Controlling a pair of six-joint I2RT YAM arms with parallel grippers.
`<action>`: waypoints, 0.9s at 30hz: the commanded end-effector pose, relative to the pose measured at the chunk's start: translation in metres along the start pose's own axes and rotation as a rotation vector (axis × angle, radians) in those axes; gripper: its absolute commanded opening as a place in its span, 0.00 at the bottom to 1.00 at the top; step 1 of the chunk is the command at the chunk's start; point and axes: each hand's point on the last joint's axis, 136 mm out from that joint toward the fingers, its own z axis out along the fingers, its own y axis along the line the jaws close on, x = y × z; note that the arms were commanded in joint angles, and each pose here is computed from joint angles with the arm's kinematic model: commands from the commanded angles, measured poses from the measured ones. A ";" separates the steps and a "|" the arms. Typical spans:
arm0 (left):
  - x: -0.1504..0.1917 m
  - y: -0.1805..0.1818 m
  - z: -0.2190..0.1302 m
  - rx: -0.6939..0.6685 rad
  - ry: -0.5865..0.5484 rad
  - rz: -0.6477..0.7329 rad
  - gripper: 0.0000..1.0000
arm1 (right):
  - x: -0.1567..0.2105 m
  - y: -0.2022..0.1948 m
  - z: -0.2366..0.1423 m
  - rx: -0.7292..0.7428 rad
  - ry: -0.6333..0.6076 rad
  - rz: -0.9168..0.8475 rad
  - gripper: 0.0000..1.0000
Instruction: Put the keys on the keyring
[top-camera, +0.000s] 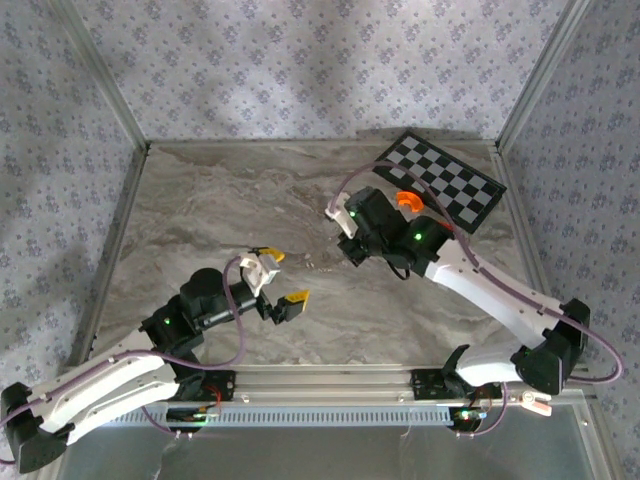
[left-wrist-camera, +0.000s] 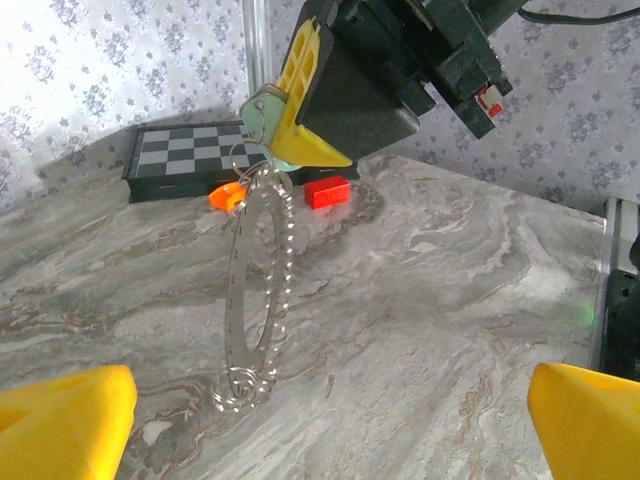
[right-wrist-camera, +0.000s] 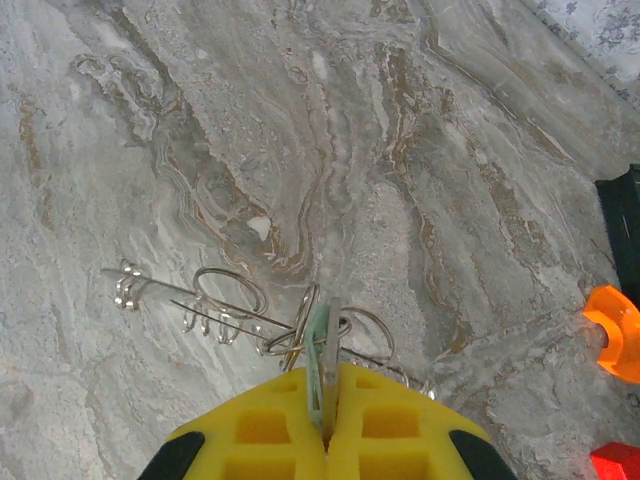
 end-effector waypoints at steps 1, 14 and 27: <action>-0.006 0.008 -0.002 -0.046 -0.016 -0.031 1.00 | -0.021 -0.005 -0.002 -0.002 -0.038 0.034 0.00; 0.010 0.019 0.001 -0.104 0.011 -0.108 1.00 | -0.035 -0.005 0.032 -0.007 0.011 0.020 0.00; 0.010 0.017 -0.009 -0.095 0.006 -0.101 1.00 | -0.048 -0.003 0.067 -0.023 0.070 -0.009 0.00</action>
